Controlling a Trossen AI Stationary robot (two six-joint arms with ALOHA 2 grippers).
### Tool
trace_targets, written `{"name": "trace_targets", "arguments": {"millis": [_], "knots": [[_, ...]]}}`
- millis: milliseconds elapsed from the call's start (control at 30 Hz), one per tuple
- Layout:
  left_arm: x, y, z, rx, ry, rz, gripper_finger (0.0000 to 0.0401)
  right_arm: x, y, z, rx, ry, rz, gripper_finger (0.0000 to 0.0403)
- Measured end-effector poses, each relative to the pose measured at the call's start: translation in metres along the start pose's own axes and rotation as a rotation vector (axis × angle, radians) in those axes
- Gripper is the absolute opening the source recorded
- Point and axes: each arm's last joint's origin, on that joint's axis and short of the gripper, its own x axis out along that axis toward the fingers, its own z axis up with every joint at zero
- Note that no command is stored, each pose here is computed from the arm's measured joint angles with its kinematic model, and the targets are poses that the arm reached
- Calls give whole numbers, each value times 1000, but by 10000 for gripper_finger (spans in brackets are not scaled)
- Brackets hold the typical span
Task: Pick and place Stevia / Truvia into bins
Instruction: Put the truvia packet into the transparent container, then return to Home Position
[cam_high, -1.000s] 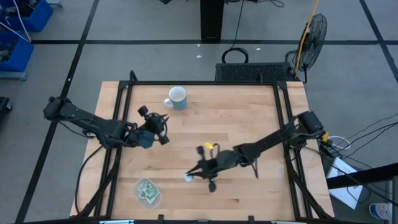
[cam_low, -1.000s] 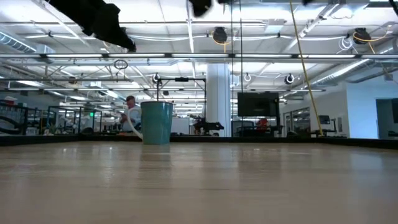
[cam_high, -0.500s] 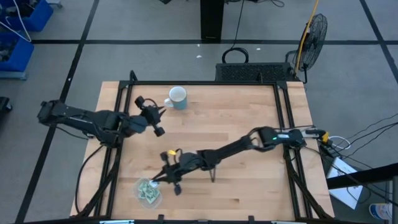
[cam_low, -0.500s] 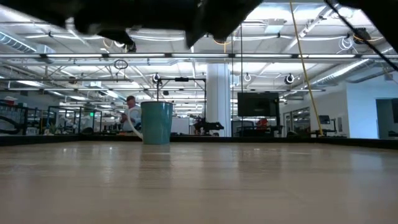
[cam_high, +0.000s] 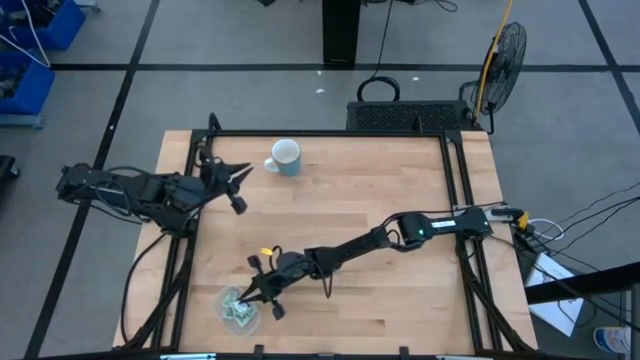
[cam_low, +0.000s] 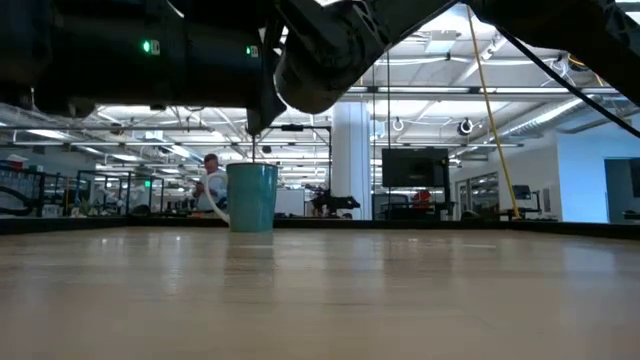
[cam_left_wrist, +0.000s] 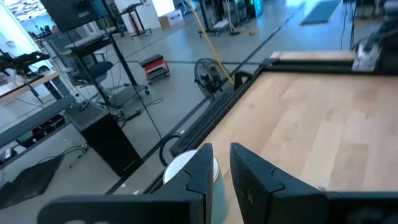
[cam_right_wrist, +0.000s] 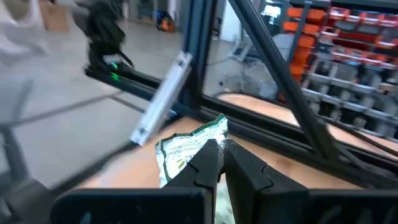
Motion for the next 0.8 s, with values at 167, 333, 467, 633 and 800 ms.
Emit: {"name": "trace_targets", "arguments": {"millis": [167,333,467,633,800], "knots": [[-4,5,2,-34,-20,0,60,0,0,0,42,7,30,43],[-4,5,3,-43,-28,-1,60,1,4,0,41,8,34,85],[-4,4,3,-42,-27,-11,60,1,5,1,40,7,32,110],[-6,3,2,-4,-27,-44,60,-4,0,22,48,38,32,124],[-17,11,1,30,-44,-63,60,-28,-4,65,116,305,61,121]]}}
